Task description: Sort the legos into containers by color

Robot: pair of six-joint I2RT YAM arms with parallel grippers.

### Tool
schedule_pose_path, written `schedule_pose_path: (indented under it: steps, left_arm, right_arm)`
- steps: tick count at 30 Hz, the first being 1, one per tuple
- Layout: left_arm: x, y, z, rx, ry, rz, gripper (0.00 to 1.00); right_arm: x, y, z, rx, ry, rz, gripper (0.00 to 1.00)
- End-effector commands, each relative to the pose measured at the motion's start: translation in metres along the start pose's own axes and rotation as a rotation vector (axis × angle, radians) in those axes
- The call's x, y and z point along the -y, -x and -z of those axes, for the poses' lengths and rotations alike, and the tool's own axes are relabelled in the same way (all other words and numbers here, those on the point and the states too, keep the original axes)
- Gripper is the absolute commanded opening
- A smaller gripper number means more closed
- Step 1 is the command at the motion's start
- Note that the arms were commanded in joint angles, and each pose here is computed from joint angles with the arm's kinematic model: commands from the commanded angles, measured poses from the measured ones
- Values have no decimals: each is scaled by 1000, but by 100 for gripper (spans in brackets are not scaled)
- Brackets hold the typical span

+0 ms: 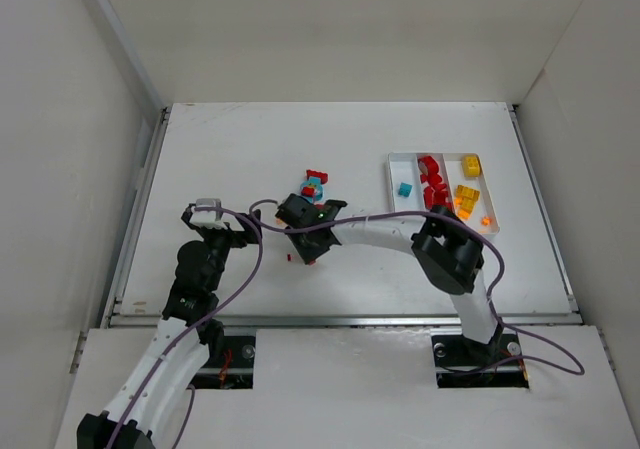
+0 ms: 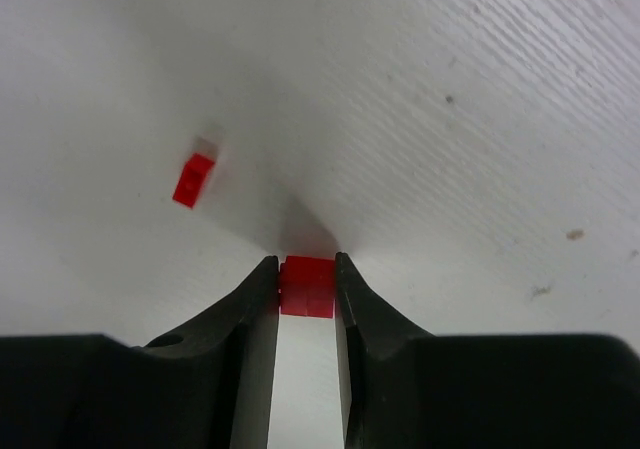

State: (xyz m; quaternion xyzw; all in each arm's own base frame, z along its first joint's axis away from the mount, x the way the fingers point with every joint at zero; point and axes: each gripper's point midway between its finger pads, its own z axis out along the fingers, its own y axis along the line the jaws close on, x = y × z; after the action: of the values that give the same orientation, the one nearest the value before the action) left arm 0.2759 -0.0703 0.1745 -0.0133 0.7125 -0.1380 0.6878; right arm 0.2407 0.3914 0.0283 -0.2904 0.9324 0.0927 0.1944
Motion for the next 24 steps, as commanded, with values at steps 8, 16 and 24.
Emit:
schedule_pose_path:
  steps: [8, 16, 24]
  left_arm:
    - [1, 20, -2, 62, 4, -2, 100]
    - [1, 20, -2, 62, 4, -2, 100]
    - [0, 20, -2, 64, 12, 7, 100]
  right_arm:
    - [118, 40, 95, 207, -119, -236, 0]
    - [330, -20, 123, 209, -419, -657, 0]
    - [355, -72, 112, 132, -493, -703, 33]
